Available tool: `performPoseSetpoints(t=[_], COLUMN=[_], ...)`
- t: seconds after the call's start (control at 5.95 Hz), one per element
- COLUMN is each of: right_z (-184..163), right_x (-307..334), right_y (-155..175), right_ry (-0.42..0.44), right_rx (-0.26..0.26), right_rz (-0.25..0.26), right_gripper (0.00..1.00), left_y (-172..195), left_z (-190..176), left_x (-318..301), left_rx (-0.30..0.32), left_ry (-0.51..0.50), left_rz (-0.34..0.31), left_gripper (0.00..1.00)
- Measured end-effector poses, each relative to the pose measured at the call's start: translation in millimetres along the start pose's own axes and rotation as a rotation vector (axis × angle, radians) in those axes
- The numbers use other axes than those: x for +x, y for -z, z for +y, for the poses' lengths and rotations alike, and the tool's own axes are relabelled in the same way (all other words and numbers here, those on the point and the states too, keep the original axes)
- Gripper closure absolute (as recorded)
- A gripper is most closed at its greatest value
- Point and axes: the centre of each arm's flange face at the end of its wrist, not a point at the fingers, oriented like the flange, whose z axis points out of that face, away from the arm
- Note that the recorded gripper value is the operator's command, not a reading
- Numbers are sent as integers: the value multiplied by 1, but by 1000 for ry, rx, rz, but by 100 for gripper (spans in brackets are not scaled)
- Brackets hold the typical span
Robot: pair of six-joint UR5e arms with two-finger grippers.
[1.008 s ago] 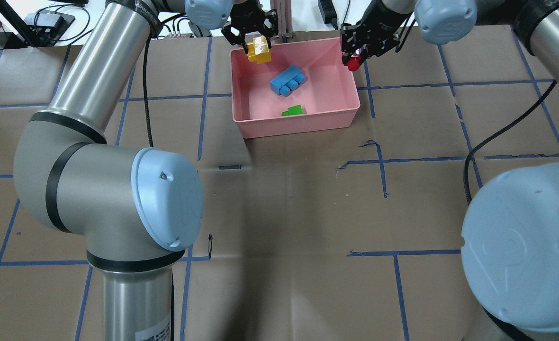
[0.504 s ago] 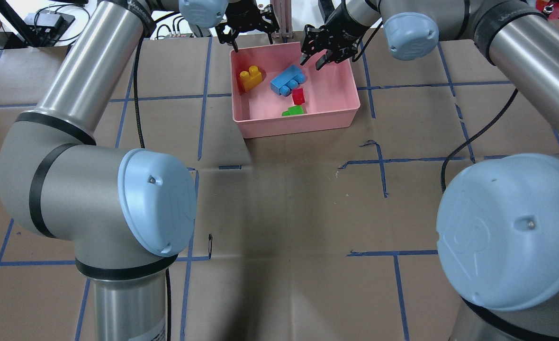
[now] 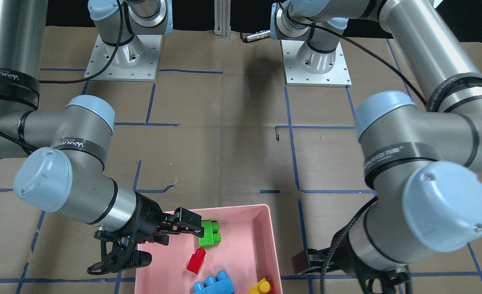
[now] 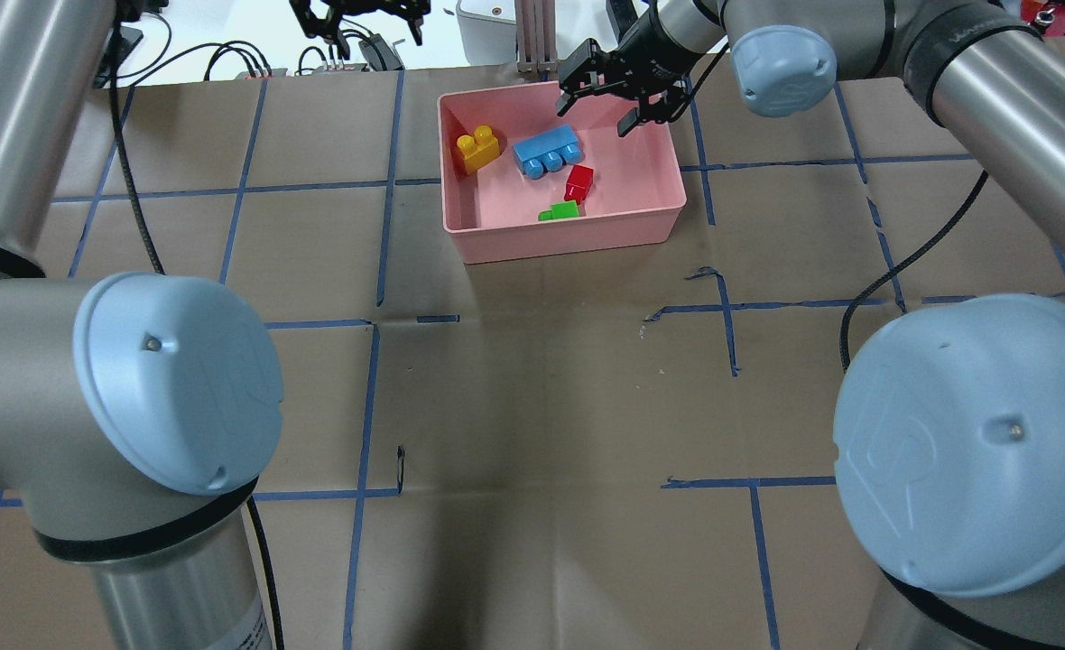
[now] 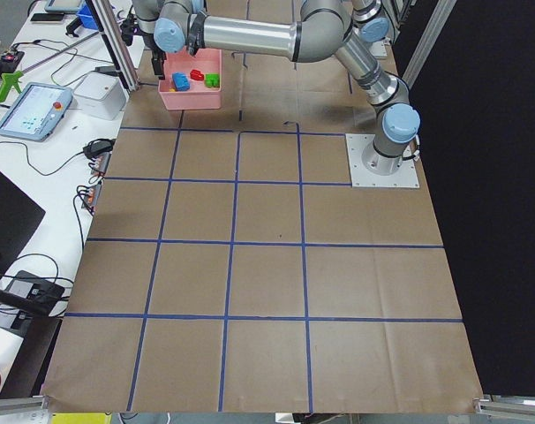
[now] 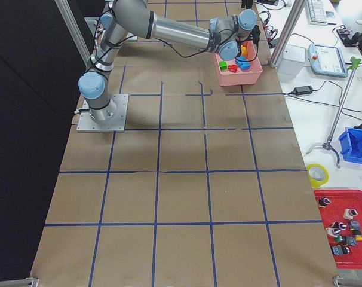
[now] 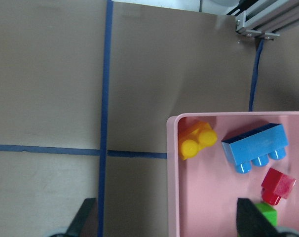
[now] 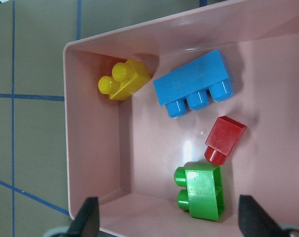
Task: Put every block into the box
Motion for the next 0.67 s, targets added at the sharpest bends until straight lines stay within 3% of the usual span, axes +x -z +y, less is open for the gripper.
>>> performPoseSetpoints(t=[0.17,0.34,0.67], right_z=[3,12,45], right_x=[11,23,19], right_y=[14,37,104], right_ry=[-4,-3,61], right_rx=[-5,-49,-134], right_rz=[94,171,284], right_gripper=[0,0,0], left_y=[37,69,108], left_z=[19,49,136], left_x=[-24,-39,-43], left_rx=[-22,-42,-72], left_ry=[-22,-39,-45], left_rz=[-22,-32,-31], left_gripper=[1,1,1])
